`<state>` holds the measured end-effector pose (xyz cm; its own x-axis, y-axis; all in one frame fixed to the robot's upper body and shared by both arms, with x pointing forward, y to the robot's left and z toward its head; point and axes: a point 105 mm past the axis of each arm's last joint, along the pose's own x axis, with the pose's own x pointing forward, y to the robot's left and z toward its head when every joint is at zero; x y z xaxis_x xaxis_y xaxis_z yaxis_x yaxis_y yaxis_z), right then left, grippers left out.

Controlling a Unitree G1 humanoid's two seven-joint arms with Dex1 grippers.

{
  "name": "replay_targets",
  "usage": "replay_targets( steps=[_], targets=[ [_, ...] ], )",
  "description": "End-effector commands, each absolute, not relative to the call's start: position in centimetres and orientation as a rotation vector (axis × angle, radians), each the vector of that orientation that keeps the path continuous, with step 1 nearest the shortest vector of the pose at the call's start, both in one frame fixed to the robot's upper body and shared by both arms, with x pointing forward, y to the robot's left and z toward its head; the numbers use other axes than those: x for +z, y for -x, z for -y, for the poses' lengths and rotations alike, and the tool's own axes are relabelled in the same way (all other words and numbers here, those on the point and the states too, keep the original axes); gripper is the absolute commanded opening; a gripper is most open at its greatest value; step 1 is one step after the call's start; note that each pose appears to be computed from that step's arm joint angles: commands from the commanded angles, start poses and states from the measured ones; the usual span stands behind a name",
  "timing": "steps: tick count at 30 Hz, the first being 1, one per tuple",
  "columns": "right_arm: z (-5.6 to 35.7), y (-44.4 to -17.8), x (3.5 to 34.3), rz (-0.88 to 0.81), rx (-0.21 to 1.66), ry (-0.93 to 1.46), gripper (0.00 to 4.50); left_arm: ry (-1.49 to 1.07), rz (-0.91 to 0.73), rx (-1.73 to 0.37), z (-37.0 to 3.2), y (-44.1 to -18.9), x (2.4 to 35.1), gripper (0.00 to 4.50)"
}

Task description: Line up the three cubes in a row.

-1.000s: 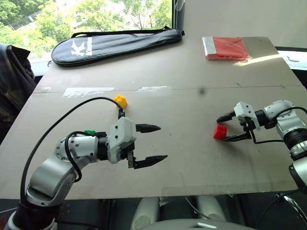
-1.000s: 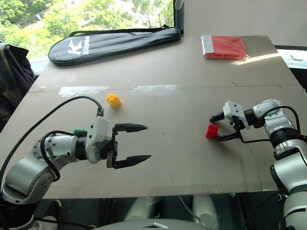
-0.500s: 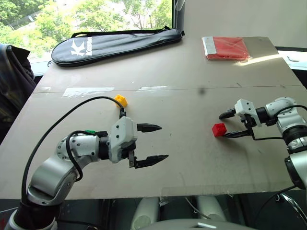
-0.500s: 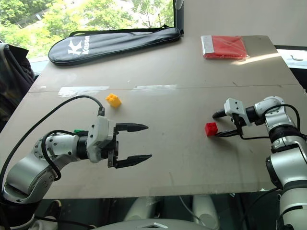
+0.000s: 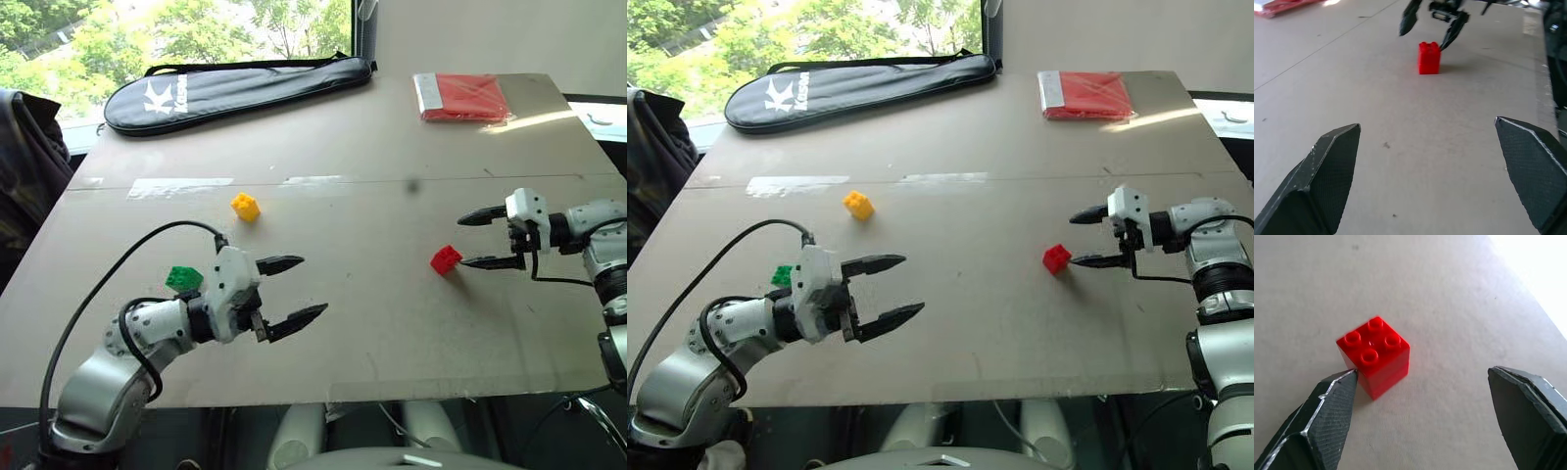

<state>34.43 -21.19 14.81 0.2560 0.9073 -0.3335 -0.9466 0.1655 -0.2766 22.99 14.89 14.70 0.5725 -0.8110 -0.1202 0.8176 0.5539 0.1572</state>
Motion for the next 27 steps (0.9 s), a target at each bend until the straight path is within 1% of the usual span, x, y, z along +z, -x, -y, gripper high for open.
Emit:
replay_targets(
  steps=[1,4,10,12,13,15,18,21,25,27],
  targets=[
    [21.0,-32.9,18.6,0.076,1.375,0.339,4.37,-0.234,0.074,-0.750,-17.3,-23.2,16.2,4.50],
    [21.3,-31.0,18.9,0.105,1.399,0.268,4.37,-0.253,0.059,-0.653,-18.1,-22.0,15.2,4.50],
    [23.0,-27.2,17.0,0.088,1.378,0.184,4.37,-0.233,0.020,-0.387,-21.6,-20.5,12.7,4.50],
    [23.3,-26.7,15.9,0.057,1.338,0.194,4.37,-0.237,-0.005,-0.350,-22.4,-20.2,11.7,4.50],
    [23.4,-27.2,15.4,0.046,1.282,0.211,4.37,-0.232,-0.016,-0.359,-22.2,-20.1,11.2,4.50],
    [23.4,-27.9,14.6,0.019,1.200,0.236,4.37,-0.224,-0.024,-0.402,-21.4,-19.9,10.6,4.50],
    [22.9,-28.2,12.8,-0.056,1.172,0.299,4.37,-0.188,-0.003,-0.522,-19.4,-19.6,10.9,4.50],
    [22.8,-29.2,11.5,-0.092,1.081,0.334,4.37,-0.148,-0.014,-0.742,-16.7,-18.6,11.5,4.50],
    [22.5,-30.2,11.1,-0.087,1.031,0.328,4.37,-0.131,-0.046,-1.047,-14.0,-16.8,12.8,4.50],
    [22.0,-30.6,11.1,-0.089,1.029,0.303,4.37,-0.152,-0.054,-1.133,-13.5,-16.9,13.6,4.50]
  ],
)
